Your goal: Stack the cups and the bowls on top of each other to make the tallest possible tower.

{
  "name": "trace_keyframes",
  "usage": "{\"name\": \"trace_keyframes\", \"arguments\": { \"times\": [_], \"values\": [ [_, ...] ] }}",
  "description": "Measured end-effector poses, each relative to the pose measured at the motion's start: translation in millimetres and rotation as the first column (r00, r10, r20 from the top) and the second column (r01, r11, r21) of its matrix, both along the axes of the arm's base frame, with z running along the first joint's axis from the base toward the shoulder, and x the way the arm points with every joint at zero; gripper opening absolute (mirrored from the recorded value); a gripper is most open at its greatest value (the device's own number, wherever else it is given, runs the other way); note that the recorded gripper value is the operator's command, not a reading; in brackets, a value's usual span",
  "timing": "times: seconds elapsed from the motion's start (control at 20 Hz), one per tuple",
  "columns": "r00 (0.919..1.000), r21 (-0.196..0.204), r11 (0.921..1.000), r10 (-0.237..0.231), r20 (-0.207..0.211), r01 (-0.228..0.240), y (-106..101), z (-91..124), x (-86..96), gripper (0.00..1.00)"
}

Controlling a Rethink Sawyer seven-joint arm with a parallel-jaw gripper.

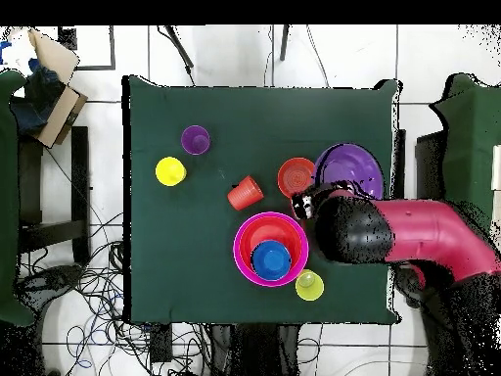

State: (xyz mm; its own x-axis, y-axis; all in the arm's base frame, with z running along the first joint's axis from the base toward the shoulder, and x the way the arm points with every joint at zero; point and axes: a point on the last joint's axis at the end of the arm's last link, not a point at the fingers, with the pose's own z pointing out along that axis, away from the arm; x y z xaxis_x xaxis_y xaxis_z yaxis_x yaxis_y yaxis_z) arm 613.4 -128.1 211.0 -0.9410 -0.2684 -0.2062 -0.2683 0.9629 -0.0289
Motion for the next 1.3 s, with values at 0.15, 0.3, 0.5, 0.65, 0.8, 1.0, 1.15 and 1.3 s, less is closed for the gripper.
{"name": "trace_keyframes", "arguments": {
  "times": [0.15,0.3,0.5,0.65,0.8,1.0,1.15,1.3],
  "values": [
    [0.9997,-0.013,0.9998,0.015,-0.018,-0.016,27.6,4.2,-9.4,0.00],
    [0.9994,-0.026,0.9996,0.004,-0.034,-0.004,49.8,1.1,-22.5,0.00],
    [0.9977,-0.032,0.9983,-0.050,-0.046,0.049,66.9,-6.7,-36.1,0.00],
    [0.9896,-0.027,0.9906,-0.136,-0.048,0.134,78.2,-15.9,-48.7,0.00],
    [0.9759,-0.014,0.9765,-0.215,-0.036,0.215,79.8,-22.6,-58.1,0.00],
    [0.9575,0.000,0.9577,-0.288,-0.020,0.288,71.2,-28.7,-68.1,0.00],
    [0.9453,0.009,0.9453,-0.326,-0.009,0.326,60.8,-36.0,-77.3,0.00],
    [0.9382,0.014,0.9381,-0.346,-0.007,0.346,54.7,-43.1,-86.8,0.00]
  ]
}}
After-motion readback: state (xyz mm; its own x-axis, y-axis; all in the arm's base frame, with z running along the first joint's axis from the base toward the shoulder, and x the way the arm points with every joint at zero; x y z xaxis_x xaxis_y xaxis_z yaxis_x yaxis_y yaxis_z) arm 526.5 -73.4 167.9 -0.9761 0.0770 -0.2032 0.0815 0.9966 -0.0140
